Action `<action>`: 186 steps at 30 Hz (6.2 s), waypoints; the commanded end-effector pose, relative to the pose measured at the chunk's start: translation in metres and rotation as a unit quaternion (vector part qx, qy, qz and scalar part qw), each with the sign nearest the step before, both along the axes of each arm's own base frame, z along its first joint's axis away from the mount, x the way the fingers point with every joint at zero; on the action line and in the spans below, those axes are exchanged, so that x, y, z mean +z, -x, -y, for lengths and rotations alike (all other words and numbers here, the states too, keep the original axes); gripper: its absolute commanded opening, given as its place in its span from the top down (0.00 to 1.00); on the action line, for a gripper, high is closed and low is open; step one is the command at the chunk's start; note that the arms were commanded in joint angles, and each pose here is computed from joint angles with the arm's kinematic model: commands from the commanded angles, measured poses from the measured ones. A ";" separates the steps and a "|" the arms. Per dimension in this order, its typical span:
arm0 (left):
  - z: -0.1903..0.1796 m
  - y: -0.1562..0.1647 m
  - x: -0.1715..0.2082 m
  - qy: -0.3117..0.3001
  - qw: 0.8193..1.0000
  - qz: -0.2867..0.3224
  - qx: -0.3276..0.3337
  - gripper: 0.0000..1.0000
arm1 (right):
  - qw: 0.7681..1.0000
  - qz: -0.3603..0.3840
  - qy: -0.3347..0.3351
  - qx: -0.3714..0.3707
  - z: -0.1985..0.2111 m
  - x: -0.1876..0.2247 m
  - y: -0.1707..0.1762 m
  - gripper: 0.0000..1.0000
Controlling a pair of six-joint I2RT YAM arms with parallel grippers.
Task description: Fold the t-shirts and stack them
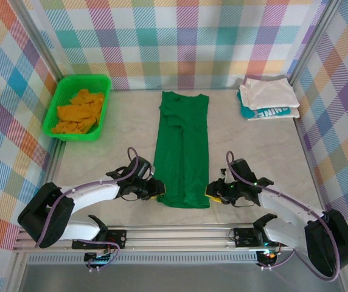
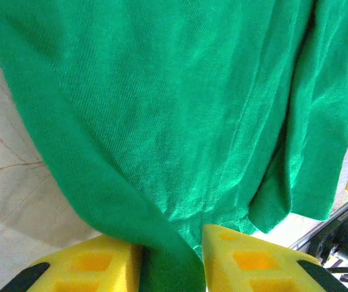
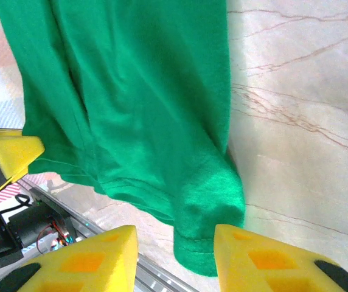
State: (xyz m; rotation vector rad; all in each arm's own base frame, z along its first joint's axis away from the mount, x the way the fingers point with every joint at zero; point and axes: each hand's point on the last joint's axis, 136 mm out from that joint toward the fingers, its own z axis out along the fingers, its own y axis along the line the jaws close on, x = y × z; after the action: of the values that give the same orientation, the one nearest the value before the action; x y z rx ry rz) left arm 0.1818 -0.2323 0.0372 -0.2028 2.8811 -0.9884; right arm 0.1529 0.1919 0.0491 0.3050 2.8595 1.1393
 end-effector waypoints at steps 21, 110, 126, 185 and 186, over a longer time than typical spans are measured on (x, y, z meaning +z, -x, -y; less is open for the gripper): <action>-0.012 0.013 -0.010 -0.016 1.000 -0.003 0.009 0.96 | 0.998 -0.055 -0.016 0.038 -0.031 -0.014 0.005 0.60; -0.022 -0.321 0.071 -0.143 0.974 0.172 0.017 0.60 | 0.989 0.136 0.031 -0.054 -0.011 0.064 -0.332 0.83; 0.013 -0.233 0.075 -0.087 0.967 0.241 -0.005 0.60 | 0.985 0.172 0.023 -0.014 -0.009 0.068 -0.244 0.92; -0.029 -0.097 0.006 -0.052 0.996 0.010 0.075 0.45 | 0.998 0.020 0.036 -0.040 0.003 0.008 -0.139 0.49; -0.028 -0.096 0.004 -0.054 0.996 0.007 0.076 0.45 | 0.998 0.022 0.038 -0.040 0.004 0.008 -0.140 0.49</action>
State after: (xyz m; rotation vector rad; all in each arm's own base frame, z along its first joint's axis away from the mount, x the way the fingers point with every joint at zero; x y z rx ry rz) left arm 0.2828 -0.2038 0.0465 -0.3659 2.8061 -0.8346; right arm 0.2859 0.1864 0.0512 0.3832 2.8367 0.9892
